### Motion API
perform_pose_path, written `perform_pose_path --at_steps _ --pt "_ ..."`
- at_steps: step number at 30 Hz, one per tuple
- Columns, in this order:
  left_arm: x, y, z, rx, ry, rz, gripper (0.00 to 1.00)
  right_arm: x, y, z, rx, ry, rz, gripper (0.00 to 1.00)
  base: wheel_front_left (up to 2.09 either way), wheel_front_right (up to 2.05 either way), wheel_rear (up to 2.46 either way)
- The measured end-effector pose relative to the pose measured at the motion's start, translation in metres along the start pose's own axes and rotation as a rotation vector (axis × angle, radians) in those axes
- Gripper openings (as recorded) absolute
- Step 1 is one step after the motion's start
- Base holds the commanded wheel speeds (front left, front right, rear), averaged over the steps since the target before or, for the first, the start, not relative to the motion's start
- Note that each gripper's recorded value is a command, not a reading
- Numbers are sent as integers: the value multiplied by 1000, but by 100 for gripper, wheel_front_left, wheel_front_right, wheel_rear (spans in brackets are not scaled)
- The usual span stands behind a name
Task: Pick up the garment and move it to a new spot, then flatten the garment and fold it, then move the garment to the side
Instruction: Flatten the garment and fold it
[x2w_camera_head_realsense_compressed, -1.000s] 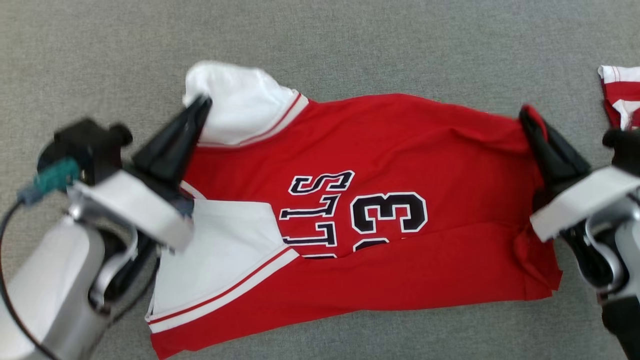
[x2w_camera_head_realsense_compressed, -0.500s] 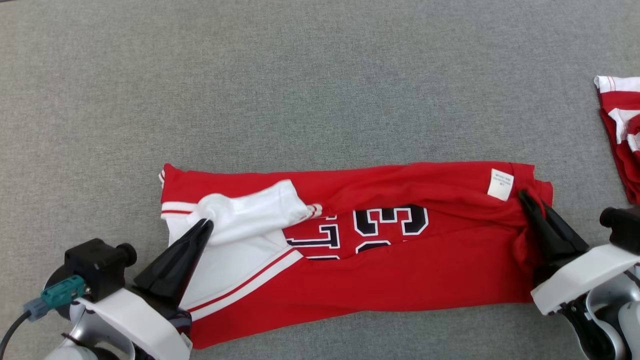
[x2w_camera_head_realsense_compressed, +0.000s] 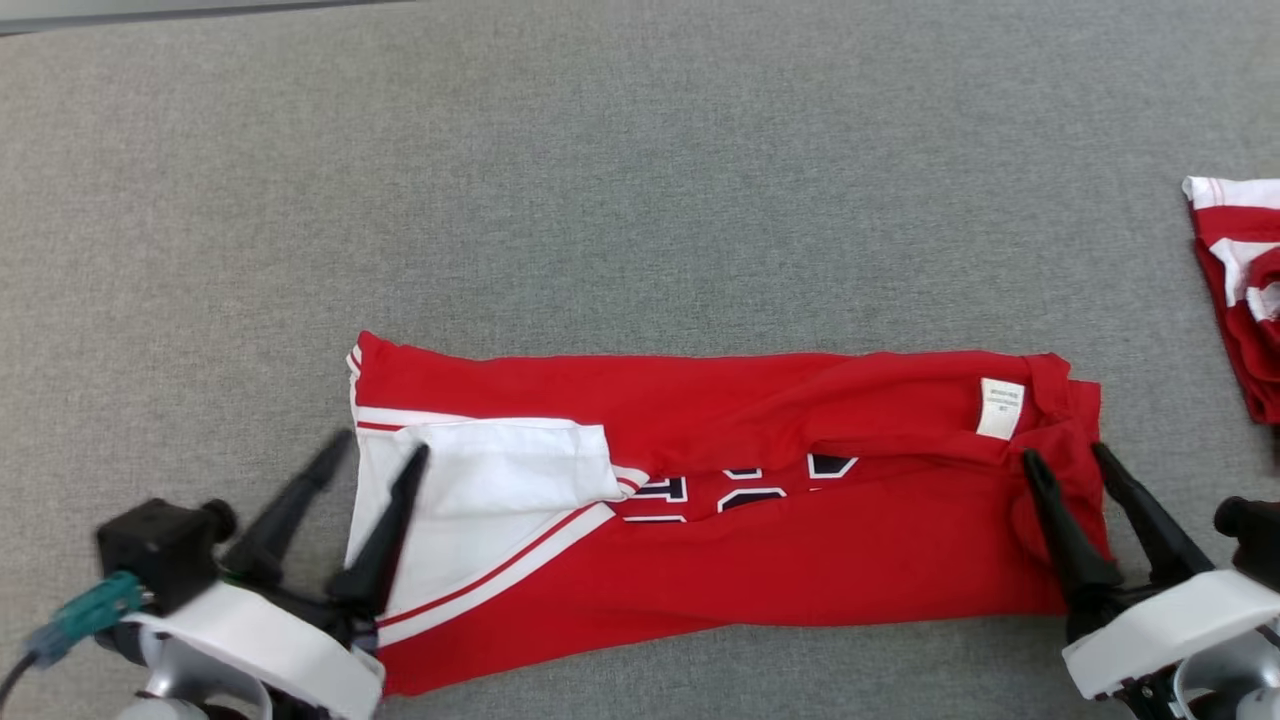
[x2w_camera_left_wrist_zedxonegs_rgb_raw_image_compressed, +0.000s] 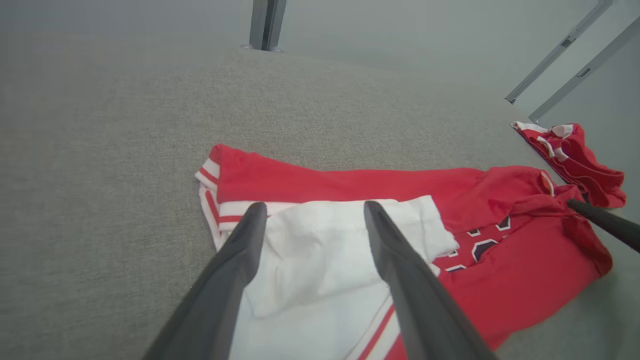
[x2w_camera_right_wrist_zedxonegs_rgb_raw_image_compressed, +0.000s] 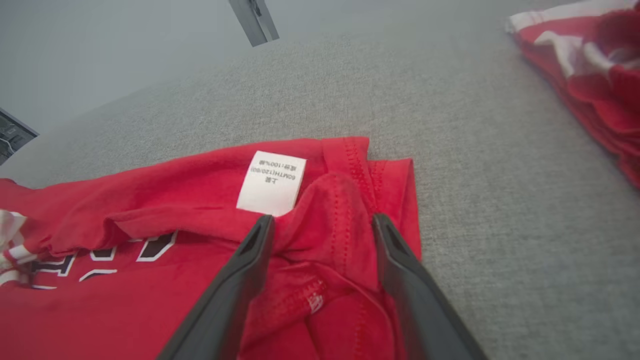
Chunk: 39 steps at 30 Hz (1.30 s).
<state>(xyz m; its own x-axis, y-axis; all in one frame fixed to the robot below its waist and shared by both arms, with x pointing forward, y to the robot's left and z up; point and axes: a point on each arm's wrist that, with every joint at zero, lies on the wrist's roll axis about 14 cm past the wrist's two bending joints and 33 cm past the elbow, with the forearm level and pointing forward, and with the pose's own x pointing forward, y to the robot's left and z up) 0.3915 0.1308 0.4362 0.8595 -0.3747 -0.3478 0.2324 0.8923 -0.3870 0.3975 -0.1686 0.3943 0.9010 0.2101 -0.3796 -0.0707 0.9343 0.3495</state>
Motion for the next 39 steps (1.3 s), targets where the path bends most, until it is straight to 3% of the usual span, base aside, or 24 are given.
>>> perform_pose_path --at_steps 9,15,27,39 --pt "-1 16 84 35 -397 117 100 -22 6 80 -43 -342 -47 100 0 0 0" --pt "-9 17 126 161 -567 199 100 -28 14 112 -115 -466 -61 100 0 0 0" --pt "-18 21 142 303 -650 249 100 -25 33 117 -195 -518 -25 100 0 0 0" --pt "-33 29 109 347 -569 257 100 -24 35 99 -209 -466 -22 100 0 0 0"
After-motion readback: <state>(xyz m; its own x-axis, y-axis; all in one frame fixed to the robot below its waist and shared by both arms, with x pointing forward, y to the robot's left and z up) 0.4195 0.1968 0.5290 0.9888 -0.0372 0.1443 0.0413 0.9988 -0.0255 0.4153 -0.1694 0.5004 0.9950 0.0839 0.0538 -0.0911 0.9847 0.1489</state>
